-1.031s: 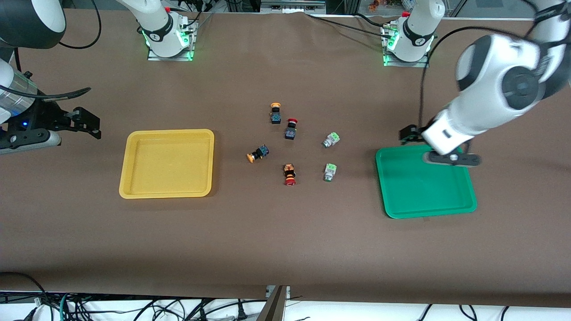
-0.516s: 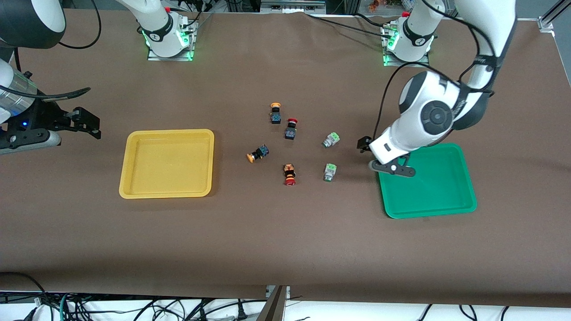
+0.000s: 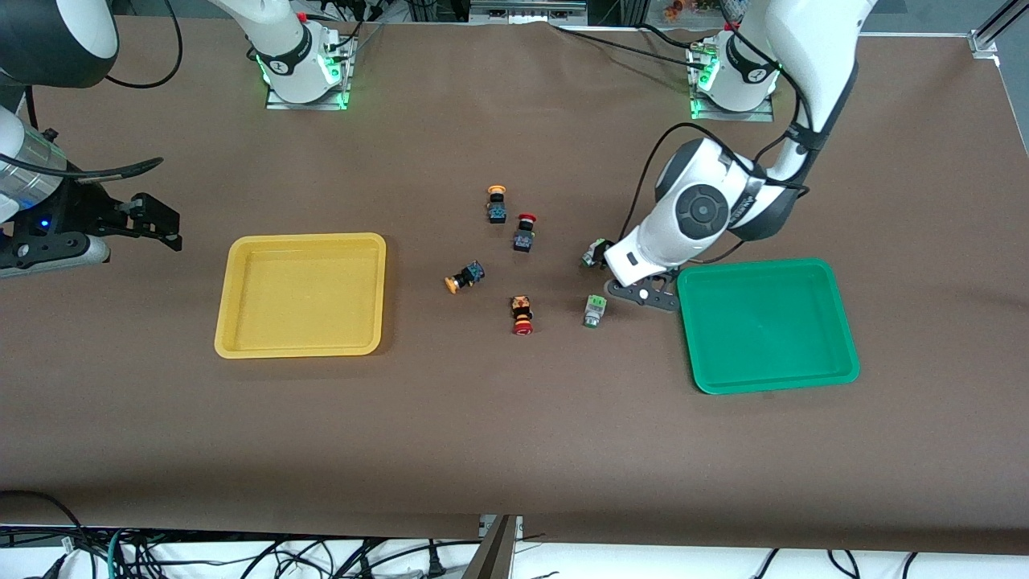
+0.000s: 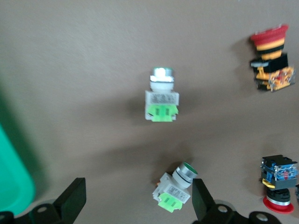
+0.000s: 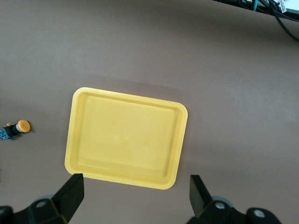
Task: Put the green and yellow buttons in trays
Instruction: 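Move the left gripper over the green-capped button in the cluster, then grasp the green-capped button with the left gripper and lift it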
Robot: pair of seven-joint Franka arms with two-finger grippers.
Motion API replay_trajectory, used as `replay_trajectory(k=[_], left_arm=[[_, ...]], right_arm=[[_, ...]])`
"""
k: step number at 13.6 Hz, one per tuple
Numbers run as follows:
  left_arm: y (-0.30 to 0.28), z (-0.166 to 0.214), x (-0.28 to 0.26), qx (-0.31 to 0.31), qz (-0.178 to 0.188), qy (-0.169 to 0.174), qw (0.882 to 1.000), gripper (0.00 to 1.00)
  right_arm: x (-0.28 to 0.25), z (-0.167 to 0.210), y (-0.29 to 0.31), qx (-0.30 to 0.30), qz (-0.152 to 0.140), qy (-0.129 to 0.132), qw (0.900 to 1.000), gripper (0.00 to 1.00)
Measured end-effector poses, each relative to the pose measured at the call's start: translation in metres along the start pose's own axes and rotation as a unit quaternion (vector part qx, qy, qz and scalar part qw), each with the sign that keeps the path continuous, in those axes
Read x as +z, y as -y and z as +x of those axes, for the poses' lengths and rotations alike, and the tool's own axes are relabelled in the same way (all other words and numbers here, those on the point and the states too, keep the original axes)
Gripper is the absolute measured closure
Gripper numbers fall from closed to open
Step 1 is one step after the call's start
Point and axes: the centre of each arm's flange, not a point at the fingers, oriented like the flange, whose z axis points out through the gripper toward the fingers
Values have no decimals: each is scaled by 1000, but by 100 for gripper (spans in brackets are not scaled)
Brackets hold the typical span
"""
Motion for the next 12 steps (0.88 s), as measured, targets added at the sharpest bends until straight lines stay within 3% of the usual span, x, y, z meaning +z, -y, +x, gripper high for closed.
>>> replay_trajectory(k=[6,12], left_arm=[[-22,-33,51,11,-1,-9,1000,0],[-54,-49,79,53,54,-19,997,0]], right_arm=[[0,0,-1,1,0,0,1000,0],[-1,0,-4,4,-1,-1,1000,0]])
